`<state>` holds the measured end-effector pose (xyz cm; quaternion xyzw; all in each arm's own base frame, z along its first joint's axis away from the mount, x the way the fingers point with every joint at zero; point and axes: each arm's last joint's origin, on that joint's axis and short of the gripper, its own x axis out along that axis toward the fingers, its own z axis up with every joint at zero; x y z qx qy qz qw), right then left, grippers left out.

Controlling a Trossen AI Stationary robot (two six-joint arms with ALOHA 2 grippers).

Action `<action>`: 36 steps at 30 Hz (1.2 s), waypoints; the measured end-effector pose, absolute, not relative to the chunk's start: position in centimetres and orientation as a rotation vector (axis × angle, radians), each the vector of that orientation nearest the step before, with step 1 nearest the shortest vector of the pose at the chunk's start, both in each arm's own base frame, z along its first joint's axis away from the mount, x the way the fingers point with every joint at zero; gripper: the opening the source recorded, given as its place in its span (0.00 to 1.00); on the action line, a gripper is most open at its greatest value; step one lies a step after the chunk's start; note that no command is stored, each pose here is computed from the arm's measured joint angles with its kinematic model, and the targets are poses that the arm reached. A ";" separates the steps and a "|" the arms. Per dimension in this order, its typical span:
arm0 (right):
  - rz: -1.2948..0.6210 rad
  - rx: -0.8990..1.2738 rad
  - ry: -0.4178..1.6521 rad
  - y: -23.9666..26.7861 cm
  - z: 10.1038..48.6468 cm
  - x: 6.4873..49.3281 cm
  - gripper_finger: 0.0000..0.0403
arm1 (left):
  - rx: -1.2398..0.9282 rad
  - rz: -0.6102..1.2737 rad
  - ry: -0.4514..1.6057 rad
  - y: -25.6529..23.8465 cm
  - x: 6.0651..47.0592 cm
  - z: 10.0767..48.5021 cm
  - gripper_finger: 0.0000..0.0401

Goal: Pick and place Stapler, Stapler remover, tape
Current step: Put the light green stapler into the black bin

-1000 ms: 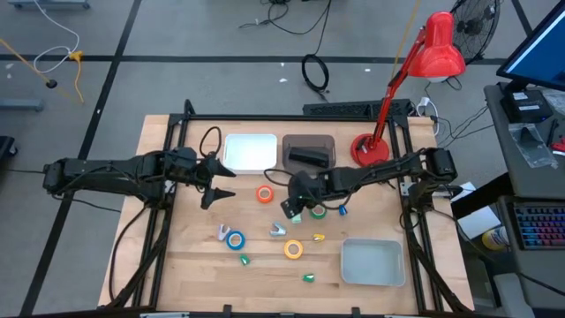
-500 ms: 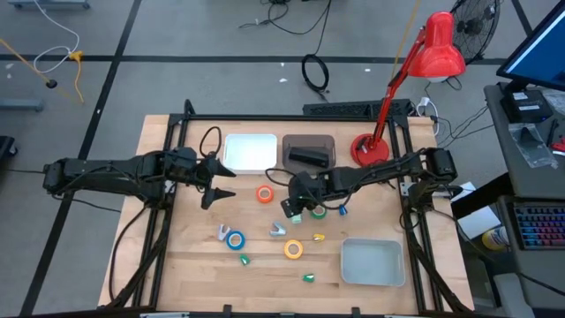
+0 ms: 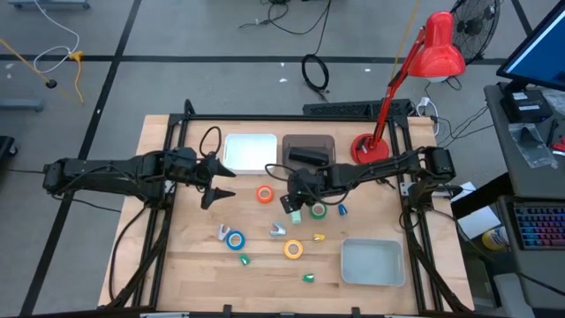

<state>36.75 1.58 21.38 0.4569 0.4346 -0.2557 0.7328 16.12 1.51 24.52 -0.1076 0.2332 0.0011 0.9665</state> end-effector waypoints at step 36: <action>-0.562 0.973 0.977 1.5 20.9 36.8 0.62 | -0.219 0.003 0.471 1.5 16.1 24.5 0.83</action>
